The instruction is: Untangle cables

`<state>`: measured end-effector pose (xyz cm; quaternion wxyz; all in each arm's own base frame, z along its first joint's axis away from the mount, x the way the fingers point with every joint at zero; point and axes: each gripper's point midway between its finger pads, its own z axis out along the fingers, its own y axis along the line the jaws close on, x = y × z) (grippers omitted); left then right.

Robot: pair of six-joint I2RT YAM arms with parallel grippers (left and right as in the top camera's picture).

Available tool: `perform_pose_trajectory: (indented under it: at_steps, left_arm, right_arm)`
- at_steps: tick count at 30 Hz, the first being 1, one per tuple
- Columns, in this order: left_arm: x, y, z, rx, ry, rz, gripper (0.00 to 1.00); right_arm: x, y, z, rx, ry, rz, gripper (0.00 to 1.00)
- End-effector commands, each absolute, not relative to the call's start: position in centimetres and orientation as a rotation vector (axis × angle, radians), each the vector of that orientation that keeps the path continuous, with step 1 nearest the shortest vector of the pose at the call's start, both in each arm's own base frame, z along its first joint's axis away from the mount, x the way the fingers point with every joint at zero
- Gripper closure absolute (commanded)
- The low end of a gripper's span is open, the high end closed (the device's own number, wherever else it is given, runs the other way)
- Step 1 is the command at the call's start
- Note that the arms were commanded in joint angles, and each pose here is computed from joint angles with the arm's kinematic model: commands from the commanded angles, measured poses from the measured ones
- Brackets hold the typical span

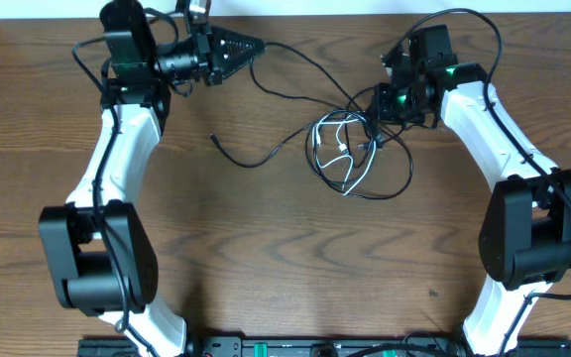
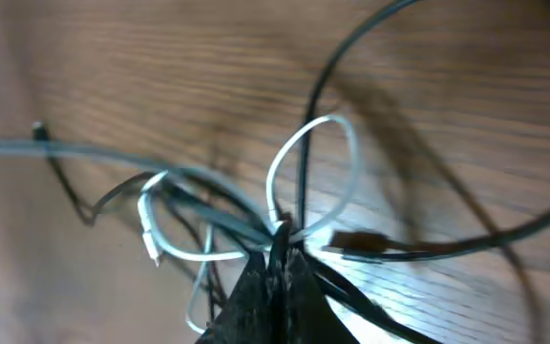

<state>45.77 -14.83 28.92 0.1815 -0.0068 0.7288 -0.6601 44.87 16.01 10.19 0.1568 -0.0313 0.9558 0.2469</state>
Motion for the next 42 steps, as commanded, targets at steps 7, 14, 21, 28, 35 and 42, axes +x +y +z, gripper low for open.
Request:
perform_pose_trajectory:
  at_steps: [7, 14, 21, 28, 35, 42]
  left_arm:
    - [45.3, -8.4, 13.3, -0.573, 2.558, -1.059, 0.93]
    - [41.2, -5.2, 9.3, -0.577, 2.794, -0.693, 0.93]
    - [39.1, -2.7, 7.8, -0.570, 2.904, -0.446, 0.93]
    - [38.5, -2.3, 7.6, -0.454, 2.940, -0.387, 0.93]
    - [38.2, -4.9, 12.6, -0.191, 2.835, -0.399, 0.92]
    - [36.8, -12.7, 15.2, 0.114, 2.771, -0.449, 0.55]
  right_arm:
    - [44.0, 16.3, 17.7, -0.231, 2.569, 0.800, 0.99]
    - [44.4, 12.8, 30.7, -0.295, 2.200, 1.011, 0.99]
    - [43.2, 5.8, 37.8, -0.148, 2.047, 0.891, 0.99]
    - [42.7, 3.1, 36.4, -0.034, 2.117, 0.826, 0.99]
    - [43.3, 5.0, 31.8, -0.055, 2.274, 0.785, 0.71]
    - [43.5, 4.6, 29.8, -0.019, 2.349, 0.718, 0.55]
